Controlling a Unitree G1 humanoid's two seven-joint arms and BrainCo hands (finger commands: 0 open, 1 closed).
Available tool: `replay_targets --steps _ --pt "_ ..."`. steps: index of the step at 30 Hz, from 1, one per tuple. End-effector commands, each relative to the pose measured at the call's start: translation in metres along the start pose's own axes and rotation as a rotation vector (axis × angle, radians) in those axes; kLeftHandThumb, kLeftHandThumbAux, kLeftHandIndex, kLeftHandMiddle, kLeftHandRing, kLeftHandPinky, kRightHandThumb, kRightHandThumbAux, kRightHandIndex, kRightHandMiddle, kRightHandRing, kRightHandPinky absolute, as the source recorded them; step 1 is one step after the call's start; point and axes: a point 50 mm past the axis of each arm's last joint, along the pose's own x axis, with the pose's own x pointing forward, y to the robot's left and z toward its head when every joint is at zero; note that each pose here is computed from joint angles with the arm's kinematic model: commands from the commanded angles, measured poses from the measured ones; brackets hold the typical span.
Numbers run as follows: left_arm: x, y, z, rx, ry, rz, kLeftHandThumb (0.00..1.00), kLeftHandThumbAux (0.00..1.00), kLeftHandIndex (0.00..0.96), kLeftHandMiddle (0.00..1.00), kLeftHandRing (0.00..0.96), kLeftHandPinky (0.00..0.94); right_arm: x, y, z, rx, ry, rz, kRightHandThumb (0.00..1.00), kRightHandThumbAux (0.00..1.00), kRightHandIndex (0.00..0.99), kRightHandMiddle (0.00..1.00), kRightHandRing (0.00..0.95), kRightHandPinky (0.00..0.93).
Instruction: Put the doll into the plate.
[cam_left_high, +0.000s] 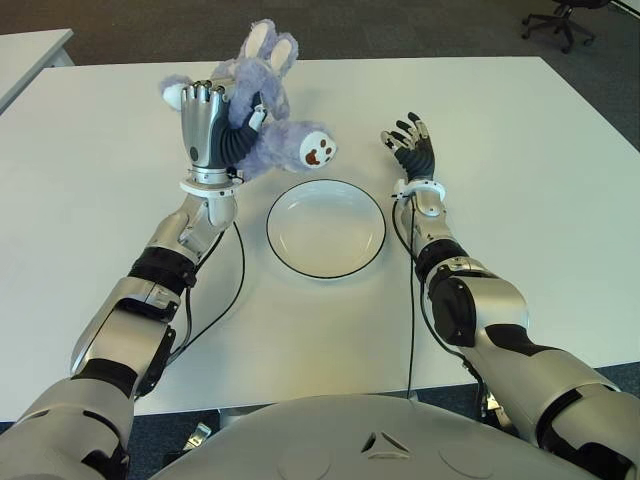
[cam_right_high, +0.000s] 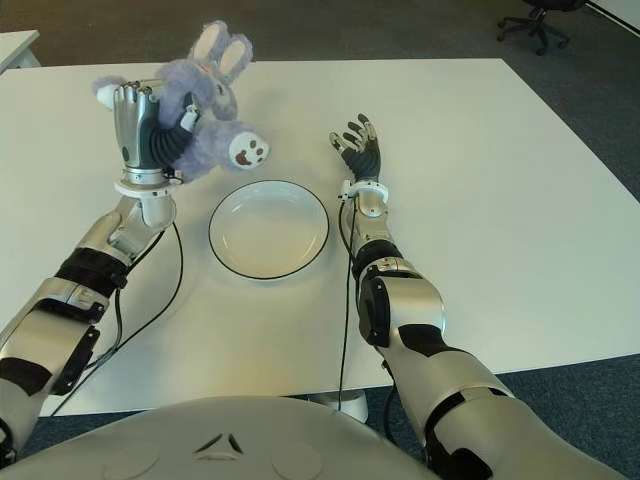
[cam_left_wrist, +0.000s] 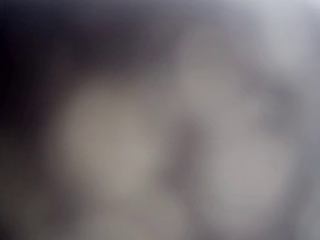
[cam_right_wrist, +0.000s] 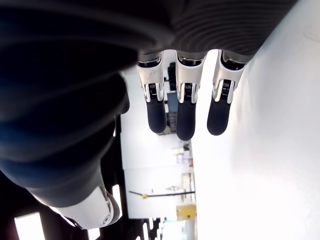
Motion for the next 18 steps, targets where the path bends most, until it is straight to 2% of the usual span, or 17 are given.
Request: replay_targets --steps 1,10,18 --pt "-0.0027 -0.0003 0.0032 0.006 -0.005 -0.012 0.563 0.615 0.786 0.875 0.884 0.9 -0.0451 -0.0118 -0.0769 -0.006 0.312 -0.035 0.375 0.782 0.078 0.169 0.192 0.233" --pt "-0.0029 0.0005 0.0077 -0.004 -0.01 0.0 0.53 0.592 0.779 0.866 0.875 0.889 -0.0451 -0.0118 -0.0768 -0.01 0.311 -0.034 0.376 0.785 0.08 0.166 0.19 0.231" --pt "-0.0026 0.0016 0.0112 -0.01 -0.018 0.009 0.54 0.581 0.78 0.861 0.869 0.883 -0.045 -0.0119 -0.0768 -0.008 0.311 -0.037 0.379 0.788 0.076 0.165 0.188 0.23"
